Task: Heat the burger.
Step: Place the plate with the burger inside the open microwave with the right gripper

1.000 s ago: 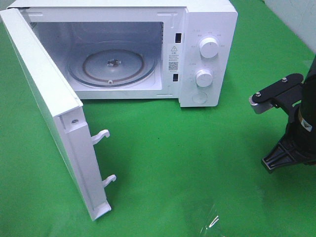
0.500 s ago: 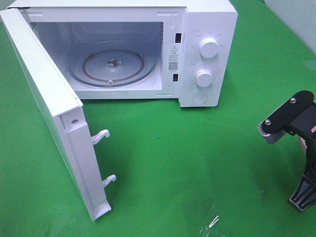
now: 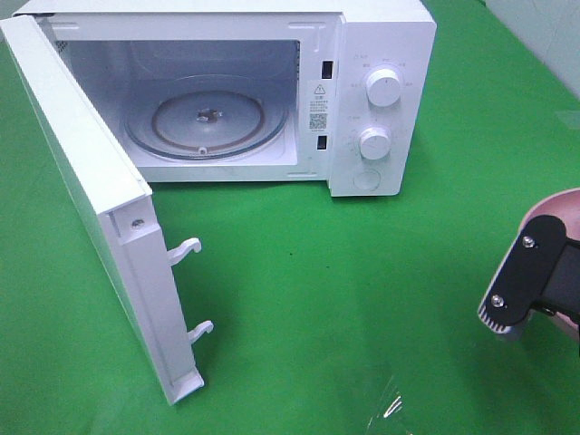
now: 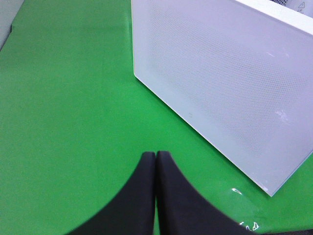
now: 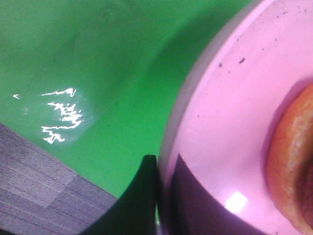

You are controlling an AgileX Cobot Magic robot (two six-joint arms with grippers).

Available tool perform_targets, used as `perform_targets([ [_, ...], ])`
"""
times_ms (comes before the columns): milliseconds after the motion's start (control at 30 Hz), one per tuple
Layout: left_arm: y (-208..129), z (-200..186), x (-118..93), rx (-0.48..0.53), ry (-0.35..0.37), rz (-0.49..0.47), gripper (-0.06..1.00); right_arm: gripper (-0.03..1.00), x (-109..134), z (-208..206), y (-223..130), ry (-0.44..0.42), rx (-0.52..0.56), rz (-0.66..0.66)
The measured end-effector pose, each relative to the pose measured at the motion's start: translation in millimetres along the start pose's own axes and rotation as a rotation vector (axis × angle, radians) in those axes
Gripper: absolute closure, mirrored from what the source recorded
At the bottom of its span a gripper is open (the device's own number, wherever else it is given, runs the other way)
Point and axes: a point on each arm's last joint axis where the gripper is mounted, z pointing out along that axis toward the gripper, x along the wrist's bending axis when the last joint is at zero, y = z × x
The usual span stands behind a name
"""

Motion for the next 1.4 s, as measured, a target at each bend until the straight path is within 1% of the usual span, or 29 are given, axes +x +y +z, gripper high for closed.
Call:
perform_targets([
  [33,0,0,0,0.000,0.000,0.000,0.94,0.93,1,-2,-1,-0.001,-0.011,-0.054],
  [67,0,0,0,0.000,0.000,0.000,0.94,0.93,1,-2,-1,-0.001,-0.011,-0.054],
  [100,0,0,0,0.000,0.000,0.000,0.94,0.93,2,-2,-1,-0.002,-0.019,-0.112],
  [167,0,0,0,0.000,0.000,0.000,0.94,0.93,2,-3,-2,-0.002,-0.021,-0.131],
  [200,0,0,0,0.000,0.000,0.000,0.94,0.93,2,-3,-2,-0.003,-0.024,-0.193],
  [233,0,0,0,0.000,0.000,0.000,0.94,0.93,2,-3,-2,-0.003,-0.024,-0.193],
  [267,0,0,0,0.000,0.000,0.000,0.94,0.93,3,-3,-1,-0.004,-0.033,-0.239],
  [367,0,0,0,0.000,0.000,0.000,0.94,0.93,3,-3,0,-0.002,-0.050,-0.277],
  [400,0,0,0,0.000,0.000,0.000,0.94,0.93,4,-3,3,0.000,-0.079,-0.317],
  [467,0,0,0,0.000,0.000,0.000,0.94,0.93,4,-4,4,0.001,-0.098,-0.336],
  [500,0,0,0,0.000,0.000,0.000,0.94,0.93,5,-4,7,0.001,-0.128,-0.371],
  [533,0,0,0,0.000,0.000,0.000,0.94,0.93,5,-4,7,0.001,-0.128,-0.371],
  [600,0,0,0,0.000,0.000,0.000,0.94,0.93,6,-4,10,-0.004,-0.168,-0.435],
  [633,0,0,0,0.000,0.000,0.000,0.94,0.93,6,-4,10,-0.004,-0.168,-0.435],
  [667,0,0,0,0.000,0.000,0.000,0.94,0.93,6,-5,12,-0.012,-0.188,-0.476],
  [700,0,0,0,0.000,0.000,0.000,0.94,0.93,6,-5,12,-0.012,-0.188,-0.476],
  [767,0,0,0,0.000,0.000,0.000,0.94,0.93,5,-5,16,-0.035,-0.235,-0.537],
  [867,0,0,0,0.000,0.000,0.000,0.94,0.93,6,-5,17,-0.041,-0.252,-0.559],
  [900,0,0,0,0.000,0.000,0.000,0.94,0.93,6,-6,21,-0.053,-0.291,-0.607],
  [933,0,0,0,0.000,0.000,0.000,0.94,0.93,6,-6,21,-0.053,-0.291,-0.607],
  [1000,0,0,0,0.000,0.000,0.000,0.94,0.93,8,-9,28,-0.074,-0.378,-0.691],
  [1100,0,0,0,0.000,0.000,0.000,0.94,0.93,9,-9,29,-0.078,-0.394,-0.708],
  [1167,0,0,0,0.000,0.000,0.000,0.94,0.93,10,-11,34,-0.102,-0.452,-0.791],
  [1400,0,0,0,0.000,0.000,0.000,0.94,0.93,12,-11,35,-0.097,-0.490,-0.855],
])
